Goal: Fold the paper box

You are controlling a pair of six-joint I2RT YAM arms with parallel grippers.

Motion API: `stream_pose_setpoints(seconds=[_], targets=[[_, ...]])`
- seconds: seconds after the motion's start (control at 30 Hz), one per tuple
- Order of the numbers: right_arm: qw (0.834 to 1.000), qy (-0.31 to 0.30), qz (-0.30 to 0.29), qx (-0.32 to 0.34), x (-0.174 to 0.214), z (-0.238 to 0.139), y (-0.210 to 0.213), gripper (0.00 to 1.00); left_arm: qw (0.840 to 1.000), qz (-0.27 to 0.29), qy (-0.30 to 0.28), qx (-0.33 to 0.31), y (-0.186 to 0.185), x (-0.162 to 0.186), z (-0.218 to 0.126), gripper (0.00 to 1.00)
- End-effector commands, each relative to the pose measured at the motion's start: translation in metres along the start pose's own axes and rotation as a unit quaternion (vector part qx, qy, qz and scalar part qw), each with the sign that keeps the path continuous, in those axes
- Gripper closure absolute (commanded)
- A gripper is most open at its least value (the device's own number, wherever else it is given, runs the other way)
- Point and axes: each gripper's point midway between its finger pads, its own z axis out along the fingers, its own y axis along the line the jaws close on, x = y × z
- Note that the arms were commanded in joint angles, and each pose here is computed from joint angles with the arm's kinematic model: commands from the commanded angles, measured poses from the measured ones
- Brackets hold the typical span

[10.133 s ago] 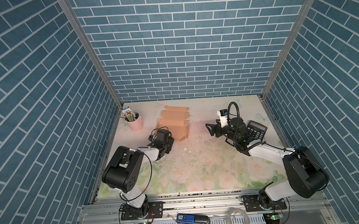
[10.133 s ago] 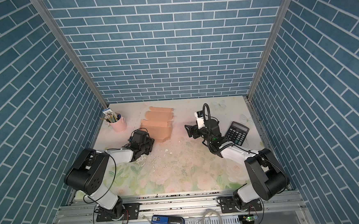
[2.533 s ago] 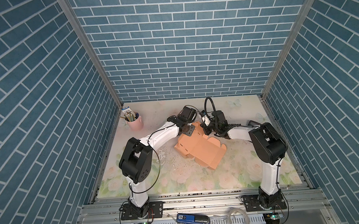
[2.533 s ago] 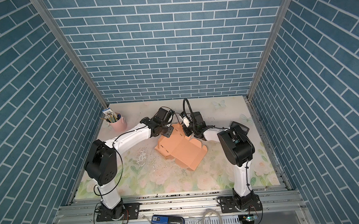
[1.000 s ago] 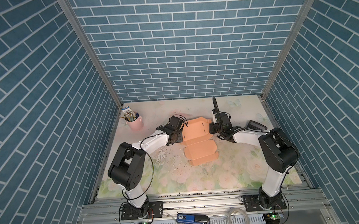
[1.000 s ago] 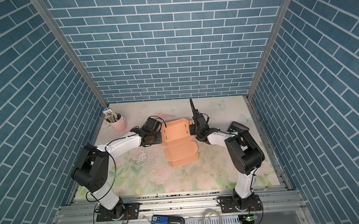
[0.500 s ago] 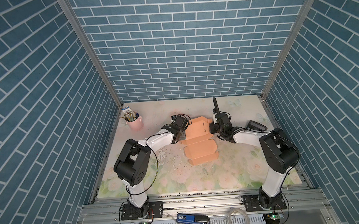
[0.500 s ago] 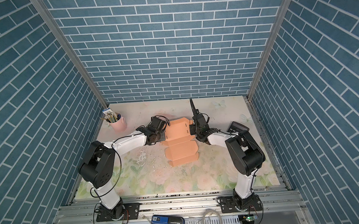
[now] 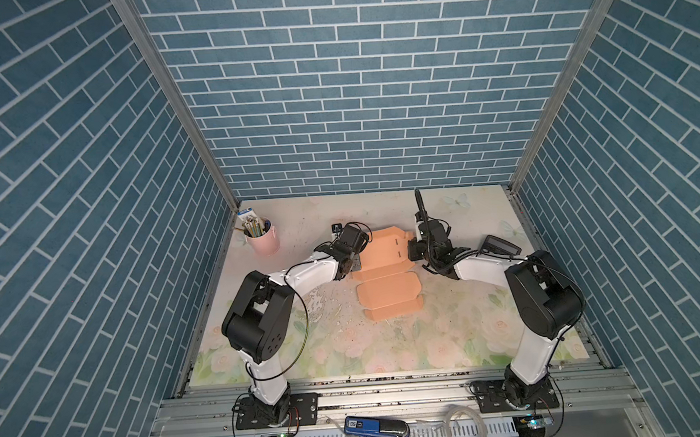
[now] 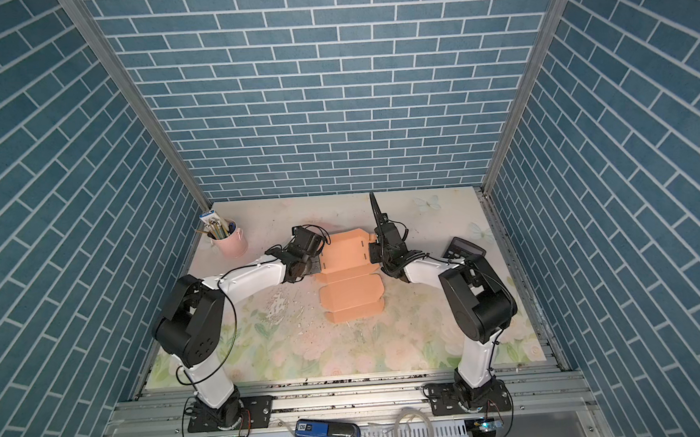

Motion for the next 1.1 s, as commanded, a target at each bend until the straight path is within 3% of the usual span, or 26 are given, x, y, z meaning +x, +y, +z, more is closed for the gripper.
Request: stream_pose_setpoints(seconds=[0.0, 0.4, 0.6, 1.07], targets=[[0.999, -0.03, 0.017, 0.0, -0.02, -0.011, 0.003, 1.0, 1.0, 0.001, -0.005, -0.009, 0.002, 0.001, 0.004, 0.77], [0.999, -0.03, 0.022, -0.002, -0.017, -0.013, 0.002, 1.0, 1.0, 0.002, -0.007, -0.002, -0.006, 0.0, 0.02, 0.79], [0.999, -0.03, 0.024, 0.0, -0.016, -0.013, 0.001, 1.0, 1.0, -0.002, -0.015, 0.005, -0.011, -0.007, 0.02, 1.0], [0.999, -0.035, 0.035, 0.008, -0.016, -0.014, 0.0, 1.0, 0.998, -0.016, -0.044, 0.034, -0.008, -0.015, -0.02, 1.0]])
